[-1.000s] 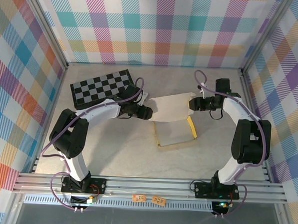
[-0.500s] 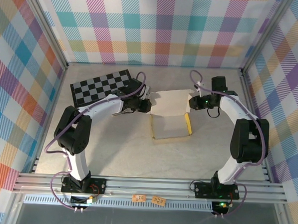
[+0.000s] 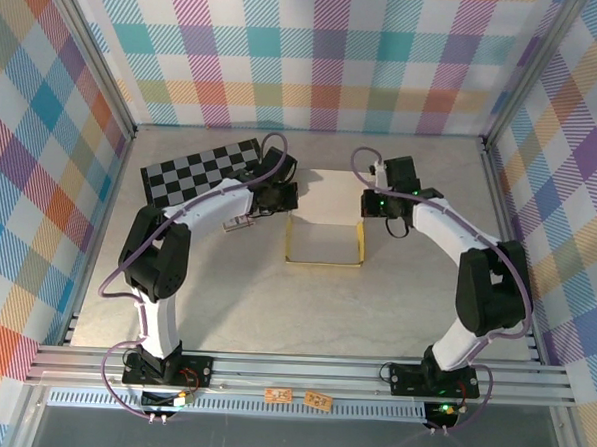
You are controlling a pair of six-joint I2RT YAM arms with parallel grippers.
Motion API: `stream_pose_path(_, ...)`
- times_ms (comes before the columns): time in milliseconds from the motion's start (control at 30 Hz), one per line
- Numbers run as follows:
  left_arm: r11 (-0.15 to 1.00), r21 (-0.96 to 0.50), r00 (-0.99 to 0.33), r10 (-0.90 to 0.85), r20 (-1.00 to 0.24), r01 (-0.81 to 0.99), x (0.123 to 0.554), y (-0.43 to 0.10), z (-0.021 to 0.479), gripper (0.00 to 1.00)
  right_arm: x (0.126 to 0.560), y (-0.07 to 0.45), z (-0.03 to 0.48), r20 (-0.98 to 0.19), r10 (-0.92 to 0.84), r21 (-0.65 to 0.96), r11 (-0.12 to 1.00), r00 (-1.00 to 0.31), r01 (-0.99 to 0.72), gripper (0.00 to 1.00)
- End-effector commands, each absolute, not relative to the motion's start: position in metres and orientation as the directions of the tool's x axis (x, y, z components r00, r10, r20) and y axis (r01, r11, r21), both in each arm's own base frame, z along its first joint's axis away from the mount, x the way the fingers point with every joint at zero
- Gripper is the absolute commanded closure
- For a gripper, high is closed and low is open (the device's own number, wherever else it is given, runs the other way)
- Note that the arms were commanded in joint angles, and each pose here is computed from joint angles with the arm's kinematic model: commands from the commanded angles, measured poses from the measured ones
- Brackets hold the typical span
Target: Fold the paper box
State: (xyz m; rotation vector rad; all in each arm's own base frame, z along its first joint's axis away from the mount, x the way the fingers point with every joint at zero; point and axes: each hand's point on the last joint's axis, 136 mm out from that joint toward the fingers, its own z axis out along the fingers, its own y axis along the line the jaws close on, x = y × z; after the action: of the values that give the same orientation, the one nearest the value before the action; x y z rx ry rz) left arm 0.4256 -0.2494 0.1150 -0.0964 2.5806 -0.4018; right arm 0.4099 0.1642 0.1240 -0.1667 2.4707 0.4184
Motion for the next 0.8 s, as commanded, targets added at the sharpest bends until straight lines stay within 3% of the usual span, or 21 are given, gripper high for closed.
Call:
stream_pose_path(0,0.952,-0.295,-0.839,-0.224,-0.497,-0.079,0.433,-0.247,0.114,1.00,0.419,0.162,0.138,-0.634,0.183,0.344,0.937,-0.751,-0.062,1.00)
stream_pose_path(300,0.911,-0.409,-0.754,-0.308,-0.581,-0.058,0.457,-0.261,0.132,1.00,0.418,0.194,0.142,-0.726,0.186,0.342,0.933,-0.662,-0.113,1.00)
stream_pose_path(767,0.856,-0.491,-0.672,-0.267,-0.690,0.164,0.430,-0.253,0.128,1.00,0.392,0.207,0.120,-0.814,0.094,0.259,0.942,-0.574,-0.214,1.00)
